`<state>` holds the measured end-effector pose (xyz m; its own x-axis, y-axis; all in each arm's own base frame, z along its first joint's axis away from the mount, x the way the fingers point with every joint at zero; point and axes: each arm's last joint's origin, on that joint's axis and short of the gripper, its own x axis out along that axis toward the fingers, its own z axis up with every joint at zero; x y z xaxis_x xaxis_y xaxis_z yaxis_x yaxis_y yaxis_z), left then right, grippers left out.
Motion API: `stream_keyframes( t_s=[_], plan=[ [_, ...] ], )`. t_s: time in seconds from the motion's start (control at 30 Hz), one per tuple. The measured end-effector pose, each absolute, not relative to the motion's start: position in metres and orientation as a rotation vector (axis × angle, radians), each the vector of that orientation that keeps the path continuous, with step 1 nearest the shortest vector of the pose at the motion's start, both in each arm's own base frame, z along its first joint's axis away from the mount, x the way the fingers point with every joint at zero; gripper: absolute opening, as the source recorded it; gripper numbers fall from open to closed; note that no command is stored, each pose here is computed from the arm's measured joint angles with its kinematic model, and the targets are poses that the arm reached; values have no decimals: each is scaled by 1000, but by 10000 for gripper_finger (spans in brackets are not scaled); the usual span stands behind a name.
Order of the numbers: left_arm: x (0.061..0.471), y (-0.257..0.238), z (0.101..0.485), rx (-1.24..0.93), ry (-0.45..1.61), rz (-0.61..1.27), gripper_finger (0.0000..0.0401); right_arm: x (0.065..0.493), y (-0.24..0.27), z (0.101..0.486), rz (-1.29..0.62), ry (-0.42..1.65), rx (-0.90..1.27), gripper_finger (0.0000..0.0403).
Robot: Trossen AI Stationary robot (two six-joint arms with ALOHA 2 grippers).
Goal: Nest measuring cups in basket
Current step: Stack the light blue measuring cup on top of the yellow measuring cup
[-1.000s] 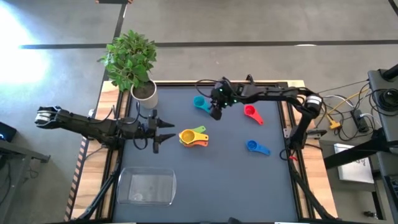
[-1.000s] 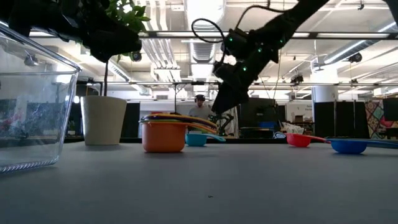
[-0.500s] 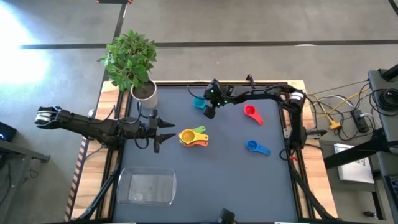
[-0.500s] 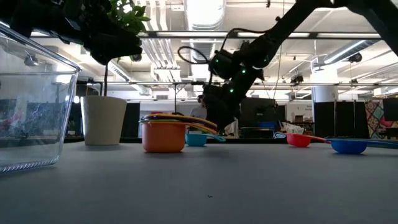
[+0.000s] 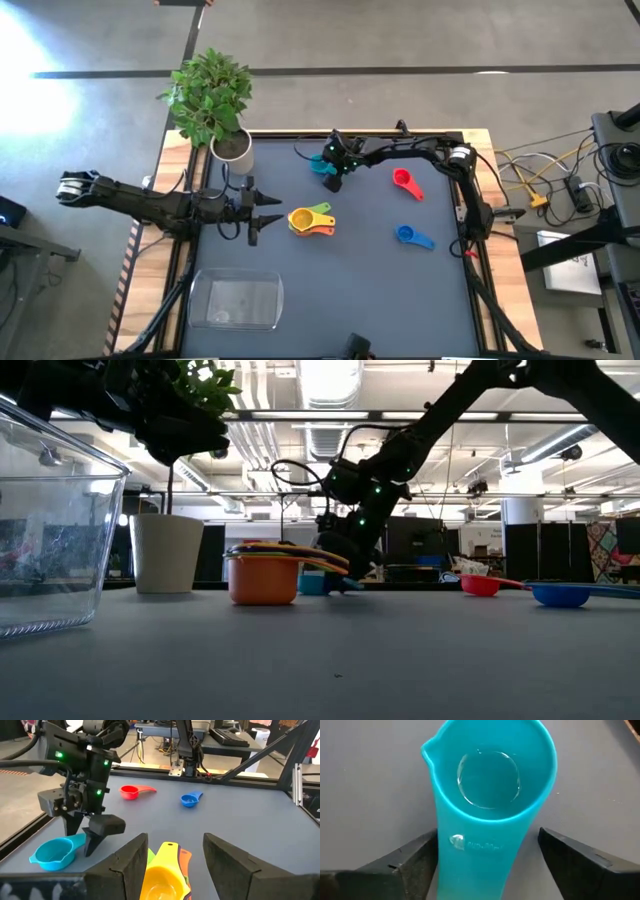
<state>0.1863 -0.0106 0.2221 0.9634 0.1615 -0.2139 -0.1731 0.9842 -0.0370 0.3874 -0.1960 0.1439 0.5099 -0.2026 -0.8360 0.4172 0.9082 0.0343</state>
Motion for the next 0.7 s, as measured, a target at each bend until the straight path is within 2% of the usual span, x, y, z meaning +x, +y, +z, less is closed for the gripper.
stream_keyframes(
  t_s=[0.1, 0.33, 0.7],
  plan=[
    [186, -10, 222, -55, 212, 170, 174, 387, -195, 149, -371, 962, 229, 285],
    [186, -10, 222, -55, 212, 171, 174, 382, -192, 161, -342, 978, 185, 155],
    [186, -10, 222, -55, 212, 171, 174, 379, -179, 170, -308, 1022, 188, 152]
  ],
)
